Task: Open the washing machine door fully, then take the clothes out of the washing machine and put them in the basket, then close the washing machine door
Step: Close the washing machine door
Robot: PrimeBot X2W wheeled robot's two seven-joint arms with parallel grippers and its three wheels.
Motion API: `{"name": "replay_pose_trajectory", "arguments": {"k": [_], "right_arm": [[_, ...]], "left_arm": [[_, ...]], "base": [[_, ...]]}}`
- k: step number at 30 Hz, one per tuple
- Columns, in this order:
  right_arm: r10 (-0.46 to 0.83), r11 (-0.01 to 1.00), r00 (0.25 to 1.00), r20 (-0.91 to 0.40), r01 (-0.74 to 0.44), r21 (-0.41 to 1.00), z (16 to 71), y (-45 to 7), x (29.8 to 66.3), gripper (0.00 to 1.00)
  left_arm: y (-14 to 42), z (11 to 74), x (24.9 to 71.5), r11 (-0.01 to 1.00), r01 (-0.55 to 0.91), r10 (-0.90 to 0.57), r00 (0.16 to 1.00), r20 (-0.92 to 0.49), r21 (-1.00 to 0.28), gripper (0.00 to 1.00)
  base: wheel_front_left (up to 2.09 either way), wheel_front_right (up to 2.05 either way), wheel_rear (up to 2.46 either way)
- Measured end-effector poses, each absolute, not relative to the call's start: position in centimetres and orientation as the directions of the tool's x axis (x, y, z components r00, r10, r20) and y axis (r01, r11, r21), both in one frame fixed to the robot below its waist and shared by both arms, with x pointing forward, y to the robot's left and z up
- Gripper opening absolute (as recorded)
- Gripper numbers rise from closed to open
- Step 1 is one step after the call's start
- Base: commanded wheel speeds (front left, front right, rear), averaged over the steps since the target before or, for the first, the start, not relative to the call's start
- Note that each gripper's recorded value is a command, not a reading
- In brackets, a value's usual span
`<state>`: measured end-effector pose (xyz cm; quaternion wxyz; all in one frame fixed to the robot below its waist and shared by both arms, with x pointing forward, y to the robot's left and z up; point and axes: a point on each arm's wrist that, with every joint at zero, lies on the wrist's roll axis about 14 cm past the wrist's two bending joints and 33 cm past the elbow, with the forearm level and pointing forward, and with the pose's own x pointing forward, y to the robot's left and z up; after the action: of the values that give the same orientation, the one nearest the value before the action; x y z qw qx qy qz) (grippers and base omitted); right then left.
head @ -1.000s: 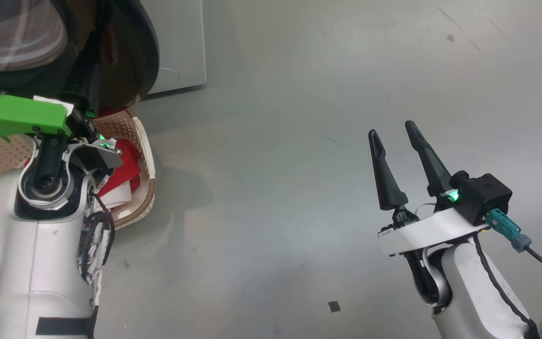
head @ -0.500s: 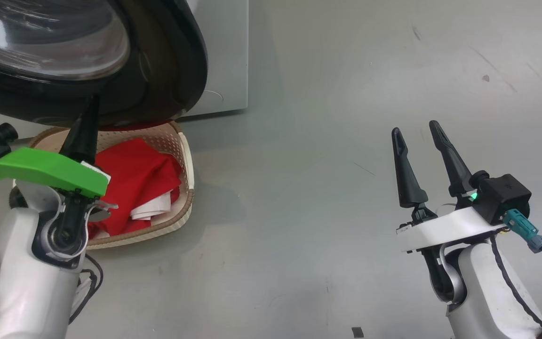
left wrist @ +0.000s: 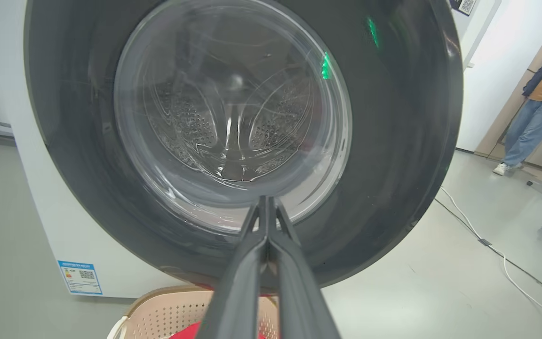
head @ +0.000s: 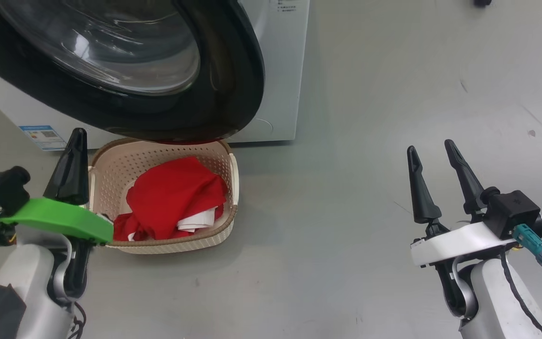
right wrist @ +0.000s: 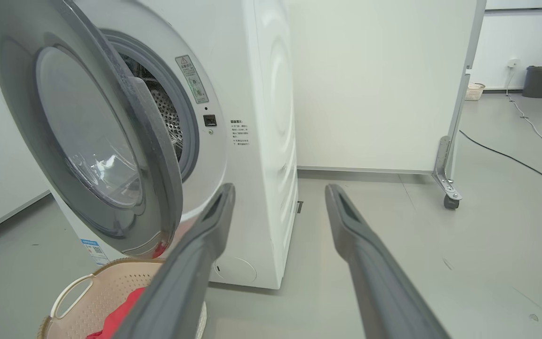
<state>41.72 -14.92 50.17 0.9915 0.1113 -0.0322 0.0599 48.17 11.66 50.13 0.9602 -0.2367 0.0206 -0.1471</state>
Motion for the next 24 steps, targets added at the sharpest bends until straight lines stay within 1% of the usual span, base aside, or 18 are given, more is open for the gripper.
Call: {"name": "replay_pose_trajectory", "arguments": {"k": [6,11,13,14,16,18,19,20,21,24], "right_arm": [[0.157,0.960,0.982,0.104,-0.176,0.218,51.1,-13.4,41.3,1.00],[0.181,0.954,0.977,0.116,-0.203,0.220,51.5,-12.5,40.8,1.00],[0.188,0.952,0.975,0.121,-0.211,0.221,51.7,-12.3,40.7,1.00],[0.193,0.951,0.973,0.125,-0.217,0.222,51.9,-12.1,40.6,1.00],[0.202,0.949,0.971,0.126,-0.226,0.222,51.9,-11.8,40.4,1.00],[0.215,0.946,0.968,0.129,-0.240,0.219,52.0,-11.3,40.3,1.00],[0.222,0.944,0.966,0.130,-0.246,0.219,52.0,-11.2,40.3,1.00],[0.225,0.943,0.966,0.128,-0.249,0.220,52.0,-11.0,40.2,1.00],[0.231,0.942,0.964,0.128,-0.255,0.220,51.9,-10.8,40.1,1.00],[0.243,0.938,0.961,0.132,-0.268,0.222,52.1,-10.4,40.0,1.00]], "left_arm": [[14.4,49.4,45.7,0.904,0.190,-0.208,0.978,-0.007,-0.383,0.00],[16.0,48.7,43.6,0.930,0.129,-0.150,0.988,-0.036,-0.345,0.00],[16.7,48.5,42.9,0.932,0.093,-0.115,0.992,-0.043,-0.350,0.00],[17.1,48.4,42.3,0.932,0.072,-0.095,0.994,-0.048,-0.356,0.04],[17.2,48.3,41.6,0.933,0.061,-0.085,0.995,-0.052,-0.354,0.08],[17.4,48.2,41.0,0.934,0.048,-0.071,0.996,-0.053,-0.354,0.22],[17.6,48.3,40.8,0.935,0.039,-0.061,0.997,-0.051,-0.353,0.33],[17.8,48.6,40.7,0.934,0.035,-0.053,0.998,-0.041,-0.356,0.53],[17.9,49.0,40.6,0.934,0.036,-0.049,0.998,-0.027,-0.354,1.00],[18.2,50.2,40.6,0.936,0.039,-0.037,0.999,0.013,-0.351,1.00]], "base": [[0.00,0.00,0.00],[0.00,0.00,0.00],[0.00,0.00,0.00],[0.00,0.00,0.00],[0.00,0.00,0.00],[0.00,0.00,0.00],[0.00,0.00,0.00],[0.00,0.00,0.00],[0.00,0.00,0.00],[0.00,0.00,0.00]]}}
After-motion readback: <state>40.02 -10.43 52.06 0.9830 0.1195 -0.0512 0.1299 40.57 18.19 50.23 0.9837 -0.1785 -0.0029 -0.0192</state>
